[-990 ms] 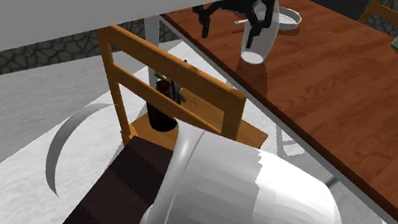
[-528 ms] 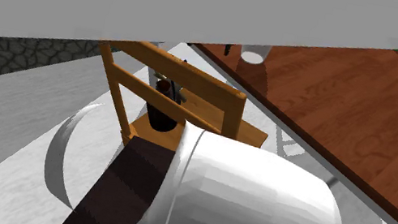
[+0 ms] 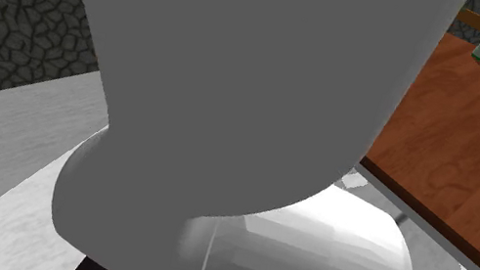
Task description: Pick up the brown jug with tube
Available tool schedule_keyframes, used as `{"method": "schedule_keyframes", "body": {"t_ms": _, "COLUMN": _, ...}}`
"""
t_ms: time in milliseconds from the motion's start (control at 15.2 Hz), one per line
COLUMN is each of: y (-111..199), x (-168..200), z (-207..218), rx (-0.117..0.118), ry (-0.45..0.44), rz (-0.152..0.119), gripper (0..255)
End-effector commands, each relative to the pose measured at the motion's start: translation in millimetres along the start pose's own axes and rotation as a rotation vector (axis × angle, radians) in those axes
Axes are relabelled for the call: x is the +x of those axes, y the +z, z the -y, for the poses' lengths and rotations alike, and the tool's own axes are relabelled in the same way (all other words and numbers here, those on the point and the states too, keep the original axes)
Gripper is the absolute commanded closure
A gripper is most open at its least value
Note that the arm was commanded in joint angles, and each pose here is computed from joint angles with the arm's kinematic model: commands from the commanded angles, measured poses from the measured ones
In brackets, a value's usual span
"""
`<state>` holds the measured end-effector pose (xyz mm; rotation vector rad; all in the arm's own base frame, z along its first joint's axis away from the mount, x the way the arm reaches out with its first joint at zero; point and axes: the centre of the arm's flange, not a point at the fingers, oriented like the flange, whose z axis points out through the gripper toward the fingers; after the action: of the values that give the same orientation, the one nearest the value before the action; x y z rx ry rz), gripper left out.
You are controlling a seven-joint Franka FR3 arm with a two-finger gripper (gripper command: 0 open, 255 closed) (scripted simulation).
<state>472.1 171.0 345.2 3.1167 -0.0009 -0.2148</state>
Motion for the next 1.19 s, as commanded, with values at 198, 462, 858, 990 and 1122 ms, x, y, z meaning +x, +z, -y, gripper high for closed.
{"method": "schedule_keyframes", "body": {"t_ms": 198, "y": 31, "x": 47, "z": 35, "rx": 0.008, "ry": 0.01, "rz": -0.011, "gripper": 0}}
{"method": "schedule_keyframes", "body": {"t_ms": 462, "y": 57, "x": 82, "z": 63, "rx": 0.014, "ry": 0.018, "rz": -0.019, "gripper": 0}}
{"method": "schedule_keyframes", "body": {"t_ms": 858, "y": 87, "x": 91, "z": 68, "rx": 0.016, "ry": 0.019, "rz": -0.02, "gripper": 0}}
{"method": "schedule_keyframes", "body": {"t_ms": 990, "y": 98, "x": 93, "z": 68, "rx": 0.016, "ry": 0.019, "rz": -0.02, "gripper": 0}}
{"method": "schedule_keyframes", "body": {"t_ms": 1122, "y": 101, "x": 93, "z": 68, "rx": 0.016, "ry": 0.019, "rz": -0.02, "gripper": 0}}
